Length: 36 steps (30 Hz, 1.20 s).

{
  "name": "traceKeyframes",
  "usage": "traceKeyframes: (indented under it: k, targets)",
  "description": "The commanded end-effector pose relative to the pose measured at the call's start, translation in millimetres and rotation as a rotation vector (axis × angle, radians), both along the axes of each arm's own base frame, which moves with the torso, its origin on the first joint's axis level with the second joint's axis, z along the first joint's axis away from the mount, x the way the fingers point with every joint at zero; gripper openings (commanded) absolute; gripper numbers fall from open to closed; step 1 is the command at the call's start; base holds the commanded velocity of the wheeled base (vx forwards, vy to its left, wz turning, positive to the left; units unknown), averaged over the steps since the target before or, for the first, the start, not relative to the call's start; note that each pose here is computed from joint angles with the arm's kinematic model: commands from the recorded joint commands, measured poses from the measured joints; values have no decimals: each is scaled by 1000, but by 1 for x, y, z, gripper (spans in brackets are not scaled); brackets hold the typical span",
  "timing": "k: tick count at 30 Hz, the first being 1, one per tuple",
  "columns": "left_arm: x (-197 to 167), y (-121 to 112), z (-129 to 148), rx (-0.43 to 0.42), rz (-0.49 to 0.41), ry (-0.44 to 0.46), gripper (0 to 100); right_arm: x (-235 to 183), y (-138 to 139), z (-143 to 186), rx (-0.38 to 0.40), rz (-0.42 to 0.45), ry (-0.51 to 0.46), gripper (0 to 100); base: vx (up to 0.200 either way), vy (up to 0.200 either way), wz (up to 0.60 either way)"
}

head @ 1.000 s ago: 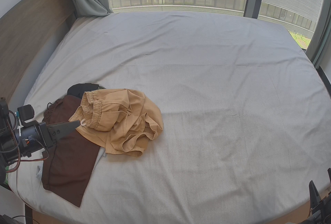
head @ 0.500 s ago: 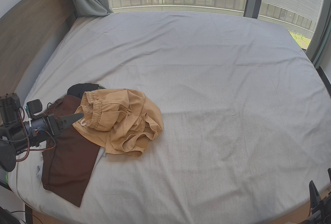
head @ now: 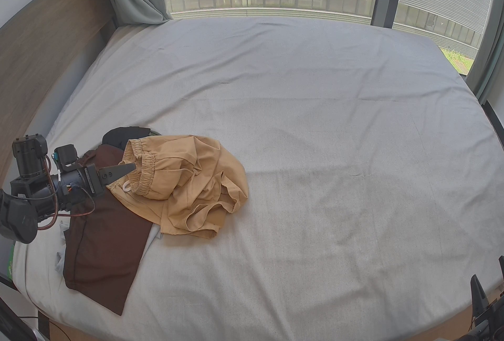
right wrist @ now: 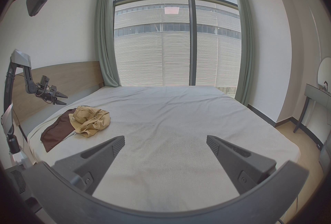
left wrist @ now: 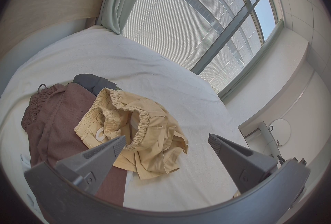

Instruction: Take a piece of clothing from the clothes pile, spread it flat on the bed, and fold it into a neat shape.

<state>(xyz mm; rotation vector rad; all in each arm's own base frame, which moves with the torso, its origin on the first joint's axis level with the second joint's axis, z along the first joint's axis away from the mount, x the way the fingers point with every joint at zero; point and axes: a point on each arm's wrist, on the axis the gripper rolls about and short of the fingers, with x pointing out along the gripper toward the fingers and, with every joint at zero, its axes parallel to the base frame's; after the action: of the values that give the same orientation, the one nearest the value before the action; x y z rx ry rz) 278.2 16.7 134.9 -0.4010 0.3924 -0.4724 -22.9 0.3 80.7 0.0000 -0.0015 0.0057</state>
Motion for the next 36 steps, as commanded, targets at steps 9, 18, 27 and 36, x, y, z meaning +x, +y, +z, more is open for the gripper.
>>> traceKeyframes:
  k: [9, 18, 27, 36]
  targets:
    - [32, 2, -21, -3, -2, 16, 100, 0, 0, -5, 0, 0, 1, 100, 0, 0, 0]
    - [51, 1, -27, -5, -10, 16, 100, 0, 0, -5, 0, 0, 1, 100, 0, 0, 0]
    - [63, -7, -28, -24, -33, 16, 100, 0, 0, -5, 0, 0, 1, 100, 0, 0, 0]
    - [76, -22, -33, -27, -71, 16, 100, 0, 0, -5, 0, 0, 1, 100, 0, 0, 0]
